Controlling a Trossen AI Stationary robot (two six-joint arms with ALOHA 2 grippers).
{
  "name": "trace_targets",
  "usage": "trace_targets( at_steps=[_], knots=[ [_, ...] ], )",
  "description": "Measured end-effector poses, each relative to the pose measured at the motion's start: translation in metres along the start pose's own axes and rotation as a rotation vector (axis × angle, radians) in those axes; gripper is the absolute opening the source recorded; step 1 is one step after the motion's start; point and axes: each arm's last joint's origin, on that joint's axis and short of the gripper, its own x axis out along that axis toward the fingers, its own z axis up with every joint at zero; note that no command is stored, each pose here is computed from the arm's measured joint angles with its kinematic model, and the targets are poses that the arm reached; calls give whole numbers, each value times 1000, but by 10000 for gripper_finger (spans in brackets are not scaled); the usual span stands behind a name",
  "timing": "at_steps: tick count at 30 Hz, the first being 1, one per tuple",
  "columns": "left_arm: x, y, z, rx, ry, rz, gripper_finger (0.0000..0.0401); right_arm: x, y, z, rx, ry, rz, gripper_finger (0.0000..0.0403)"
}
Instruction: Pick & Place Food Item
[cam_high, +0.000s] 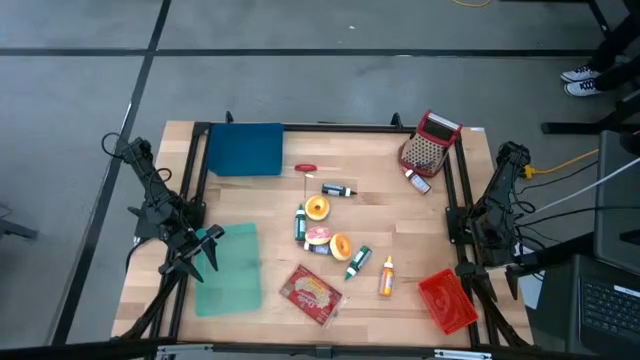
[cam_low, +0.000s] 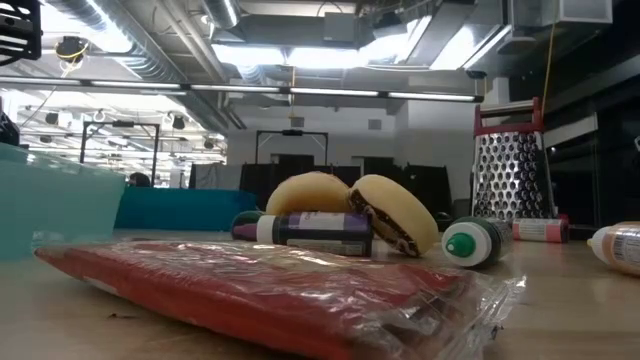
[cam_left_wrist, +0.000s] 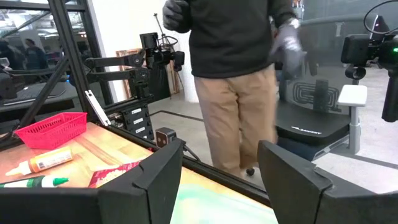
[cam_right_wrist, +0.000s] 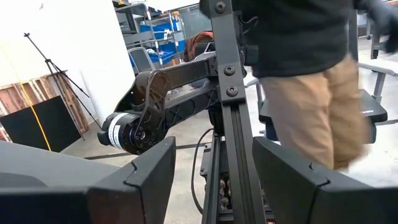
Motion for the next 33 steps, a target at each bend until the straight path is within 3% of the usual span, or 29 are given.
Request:
trace_targets(
  at_steps=[24,28,33],
  knots=[
    [0,0,0,0,-3,4,206,0,0,0,0,0,1,217],
    [0,3,1,-1,1,112,206,0,0,0,0,0,1,217],
    [-2,12,2,-8,6,399,206,0,0,0,0,0,1,217]
  ],
)
